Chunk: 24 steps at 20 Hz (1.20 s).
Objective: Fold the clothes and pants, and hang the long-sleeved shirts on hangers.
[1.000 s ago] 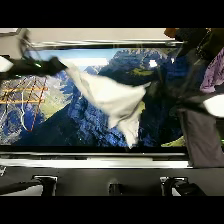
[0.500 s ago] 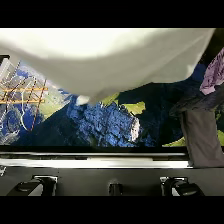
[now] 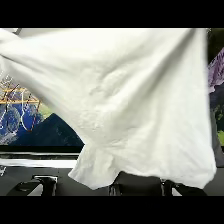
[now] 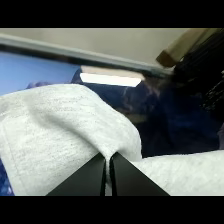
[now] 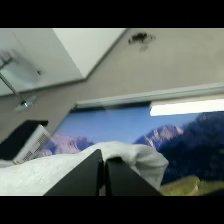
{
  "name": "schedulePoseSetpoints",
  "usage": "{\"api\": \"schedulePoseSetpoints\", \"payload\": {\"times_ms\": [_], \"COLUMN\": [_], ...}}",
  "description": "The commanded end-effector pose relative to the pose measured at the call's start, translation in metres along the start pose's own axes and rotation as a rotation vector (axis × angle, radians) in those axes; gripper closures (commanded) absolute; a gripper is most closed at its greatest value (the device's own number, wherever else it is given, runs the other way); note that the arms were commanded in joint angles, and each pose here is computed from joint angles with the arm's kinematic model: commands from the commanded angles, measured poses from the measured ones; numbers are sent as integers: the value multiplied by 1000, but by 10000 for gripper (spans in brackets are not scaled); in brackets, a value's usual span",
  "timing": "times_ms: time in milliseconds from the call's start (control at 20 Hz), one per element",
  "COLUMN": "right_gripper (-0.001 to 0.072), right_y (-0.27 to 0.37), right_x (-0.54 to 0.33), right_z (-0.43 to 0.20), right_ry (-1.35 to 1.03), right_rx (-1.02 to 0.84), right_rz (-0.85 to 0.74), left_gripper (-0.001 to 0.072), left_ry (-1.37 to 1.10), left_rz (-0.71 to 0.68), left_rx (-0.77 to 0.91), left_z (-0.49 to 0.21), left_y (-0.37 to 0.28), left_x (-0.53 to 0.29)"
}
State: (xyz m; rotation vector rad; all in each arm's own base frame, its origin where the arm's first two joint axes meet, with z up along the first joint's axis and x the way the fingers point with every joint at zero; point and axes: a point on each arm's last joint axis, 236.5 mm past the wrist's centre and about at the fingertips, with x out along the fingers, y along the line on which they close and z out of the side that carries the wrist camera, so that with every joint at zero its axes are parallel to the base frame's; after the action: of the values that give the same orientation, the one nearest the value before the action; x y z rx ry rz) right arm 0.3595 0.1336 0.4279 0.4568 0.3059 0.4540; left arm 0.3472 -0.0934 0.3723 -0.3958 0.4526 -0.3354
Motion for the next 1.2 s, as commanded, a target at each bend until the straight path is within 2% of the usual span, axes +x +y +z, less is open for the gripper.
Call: {"api": "schedulePoseSetpoints", "payload": {"times_ms": [0,150,250,450,500,550,600,650,700,750,950,1150], "right_gripper": [677,677,676,670,640,561,537,434,284,214,214,214], "right_y": [-99,-181,-213,-242,-242,-241,-240,-239,-239,-239,-256,-272], "right_x": [118,204,240,280,284,285,283,278,269,256,166,67], "right_z": [-87,-175,-228,-301,-308,-311,-311,-307,-300,-289,-240,-236], "right_ry": [310,484,563,644,651,658,666,673,684,702,811,868], "right_rx": [120,223,308,486,515,530,531,531,529,508,384,449], "right_rz": [-164,-257,-276,-265,-258,-252,-251,-249,-248,-236,-215,-291], "left_gripper": [691,692,691,691,691,691,691,691,691,691,691,691], "left_ry": [263,431,512,637,653,659,659,654,650,650,678,714], "left_rz": [90,173,222,289,298,305,309,311,314,315,321,320], "left_rx": [-114,-223,-280,-354,-362,-368,-370,-371,-374,-376,-389,-397], "left_z": [-74,-145,-188,-258,-268,-274,-277,-277,-276,-275,-279,-284], "left_y": [63,126,162,213,219,224,227,229,231,232,234,233], "left_x": [83,158,199,251,257,261,263,265,264,264,257,251]}}
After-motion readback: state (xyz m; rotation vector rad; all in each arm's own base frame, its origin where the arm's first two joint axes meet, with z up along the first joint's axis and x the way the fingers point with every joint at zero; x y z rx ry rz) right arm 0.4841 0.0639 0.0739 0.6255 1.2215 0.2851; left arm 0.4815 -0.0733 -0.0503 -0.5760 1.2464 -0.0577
